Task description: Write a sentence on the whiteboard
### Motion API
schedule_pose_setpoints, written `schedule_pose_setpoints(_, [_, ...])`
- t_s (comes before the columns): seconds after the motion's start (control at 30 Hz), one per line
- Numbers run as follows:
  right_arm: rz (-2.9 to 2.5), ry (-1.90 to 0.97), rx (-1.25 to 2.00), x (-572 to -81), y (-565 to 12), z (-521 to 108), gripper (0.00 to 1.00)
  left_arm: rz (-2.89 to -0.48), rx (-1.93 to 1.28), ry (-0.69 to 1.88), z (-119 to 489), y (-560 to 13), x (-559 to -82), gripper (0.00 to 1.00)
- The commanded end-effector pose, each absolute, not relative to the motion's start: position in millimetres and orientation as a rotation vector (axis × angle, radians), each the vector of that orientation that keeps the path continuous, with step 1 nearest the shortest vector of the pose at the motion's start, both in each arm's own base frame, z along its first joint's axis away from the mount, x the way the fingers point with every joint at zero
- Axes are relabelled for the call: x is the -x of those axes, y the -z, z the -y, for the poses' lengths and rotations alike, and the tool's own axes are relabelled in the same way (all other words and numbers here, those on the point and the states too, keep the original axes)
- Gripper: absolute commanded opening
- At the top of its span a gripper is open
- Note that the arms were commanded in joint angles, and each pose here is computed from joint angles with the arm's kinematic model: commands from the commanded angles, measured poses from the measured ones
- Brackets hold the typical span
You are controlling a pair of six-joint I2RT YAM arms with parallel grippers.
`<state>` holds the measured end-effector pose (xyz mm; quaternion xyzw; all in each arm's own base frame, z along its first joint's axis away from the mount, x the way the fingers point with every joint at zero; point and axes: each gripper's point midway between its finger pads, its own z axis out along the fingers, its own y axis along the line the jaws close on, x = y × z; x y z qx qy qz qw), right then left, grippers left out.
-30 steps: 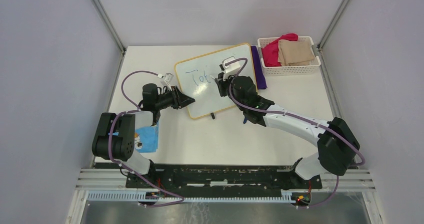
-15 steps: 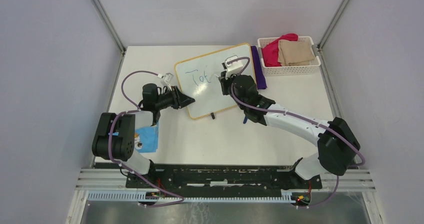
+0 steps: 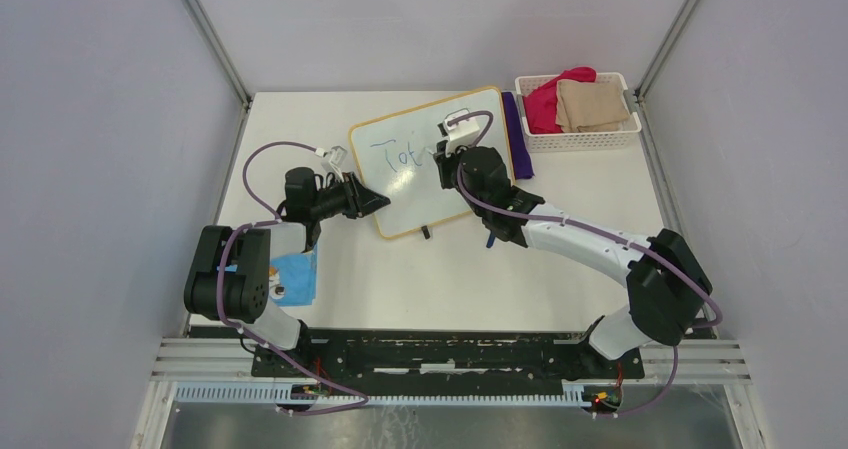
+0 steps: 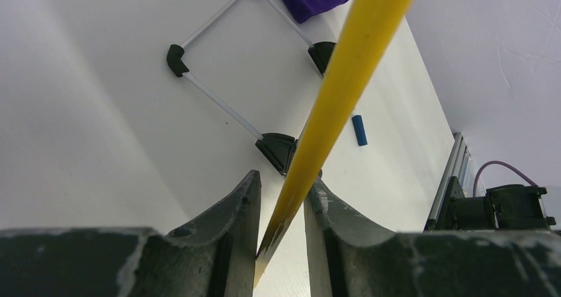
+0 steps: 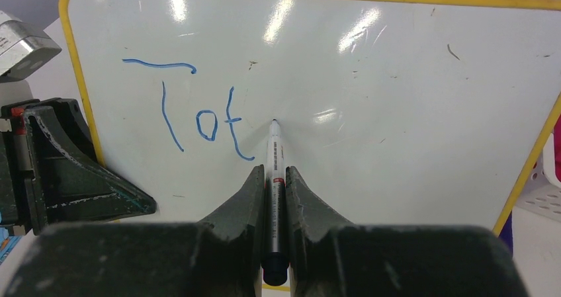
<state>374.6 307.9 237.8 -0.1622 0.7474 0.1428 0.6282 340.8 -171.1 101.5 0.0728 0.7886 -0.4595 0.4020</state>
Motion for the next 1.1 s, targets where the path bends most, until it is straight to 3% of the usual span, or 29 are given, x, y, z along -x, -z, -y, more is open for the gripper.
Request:
schedule_pose_setpoints(0.0, [-1.653, -0.369, 0.350, -380.7, -264.0, -316.0, 0.00, -1.924, -0.278, 1.088, 169.8, -116.4, -351.4, 0.36])
schedule_pose_setpoints(1.07, [-1.726, -0.299, 0.379, -368.9, -229.8, -294.3, 0.00, -1.932, -0.283, 1.083, 170.6, -114.9, -351.0, 0.36])
